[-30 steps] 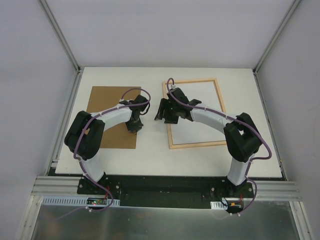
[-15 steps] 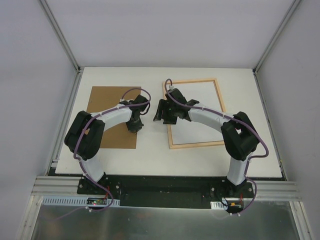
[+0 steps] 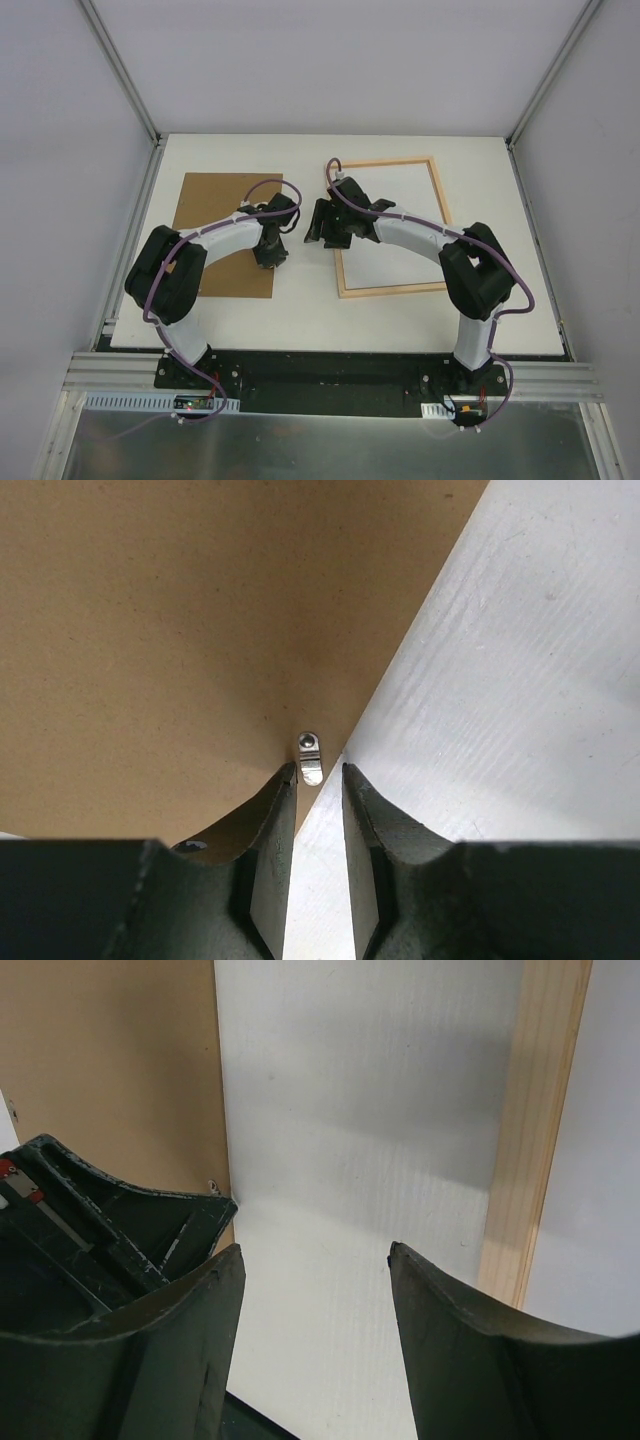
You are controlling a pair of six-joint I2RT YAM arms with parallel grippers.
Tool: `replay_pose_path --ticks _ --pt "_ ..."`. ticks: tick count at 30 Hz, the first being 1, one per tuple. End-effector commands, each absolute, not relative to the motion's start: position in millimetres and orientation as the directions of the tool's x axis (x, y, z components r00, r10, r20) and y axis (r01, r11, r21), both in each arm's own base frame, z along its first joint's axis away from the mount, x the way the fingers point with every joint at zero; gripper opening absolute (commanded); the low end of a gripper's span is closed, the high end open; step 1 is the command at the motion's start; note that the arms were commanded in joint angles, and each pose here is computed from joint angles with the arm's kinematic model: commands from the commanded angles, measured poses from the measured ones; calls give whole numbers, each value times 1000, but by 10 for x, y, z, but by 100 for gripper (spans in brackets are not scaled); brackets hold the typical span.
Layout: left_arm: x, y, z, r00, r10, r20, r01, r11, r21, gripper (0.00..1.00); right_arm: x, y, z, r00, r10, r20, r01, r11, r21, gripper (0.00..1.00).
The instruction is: Put the photo into the frame
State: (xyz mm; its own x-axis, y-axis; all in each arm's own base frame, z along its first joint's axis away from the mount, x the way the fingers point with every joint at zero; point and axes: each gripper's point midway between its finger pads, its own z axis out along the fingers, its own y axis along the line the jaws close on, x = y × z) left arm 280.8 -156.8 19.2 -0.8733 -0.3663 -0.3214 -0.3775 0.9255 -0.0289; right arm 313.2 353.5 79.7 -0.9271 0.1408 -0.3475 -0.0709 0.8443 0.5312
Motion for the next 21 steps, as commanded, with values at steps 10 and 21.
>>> replay_pose_path --ticks 10,21 --pt "2735 -1453 167 -871 -368 -325 -388 922 -5 19 3166 3669 938 -921 141 -364 -95 824 558 62" --pt "2802 -1475 132 -877 -353 -327 -375 927 7 3 3156 3660 912 -923 132 -363 -99 828 552 62"
